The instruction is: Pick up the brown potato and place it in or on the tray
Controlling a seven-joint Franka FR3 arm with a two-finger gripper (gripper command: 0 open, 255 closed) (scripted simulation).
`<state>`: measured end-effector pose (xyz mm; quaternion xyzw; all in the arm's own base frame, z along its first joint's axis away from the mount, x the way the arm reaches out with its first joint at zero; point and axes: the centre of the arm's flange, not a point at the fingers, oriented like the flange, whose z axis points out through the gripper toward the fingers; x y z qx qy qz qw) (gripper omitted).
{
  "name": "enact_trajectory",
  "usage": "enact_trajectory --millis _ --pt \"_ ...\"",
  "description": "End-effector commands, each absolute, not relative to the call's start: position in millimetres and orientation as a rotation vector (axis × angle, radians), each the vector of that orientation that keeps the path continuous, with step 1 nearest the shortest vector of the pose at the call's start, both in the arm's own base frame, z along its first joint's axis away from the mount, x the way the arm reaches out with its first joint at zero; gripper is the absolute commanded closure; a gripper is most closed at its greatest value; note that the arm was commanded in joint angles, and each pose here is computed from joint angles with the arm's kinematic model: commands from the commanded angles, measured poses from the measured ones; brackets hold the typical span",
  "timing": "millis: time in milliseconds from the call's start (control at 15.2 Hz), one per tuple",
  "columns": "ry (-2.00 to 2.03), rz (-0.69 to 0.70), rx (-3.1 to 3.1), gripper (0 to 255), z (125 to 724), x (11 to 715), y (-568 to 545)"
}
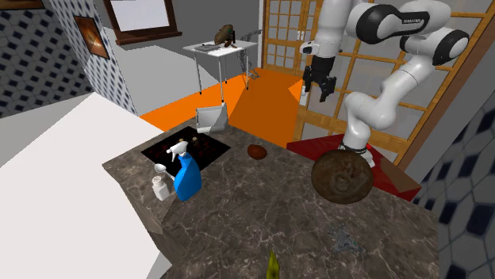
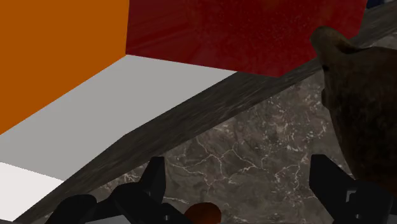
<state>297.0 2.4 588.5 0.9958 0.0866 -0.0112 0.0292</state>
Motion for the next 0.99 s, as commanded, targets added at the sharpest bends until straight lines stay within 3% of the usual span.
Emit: enact_trajectory --millis 0,924 --pt "0.267 -0.035 3.071 0 589 297 2" --pt "-0.121 0.15 3.133 0 452 404 -2"
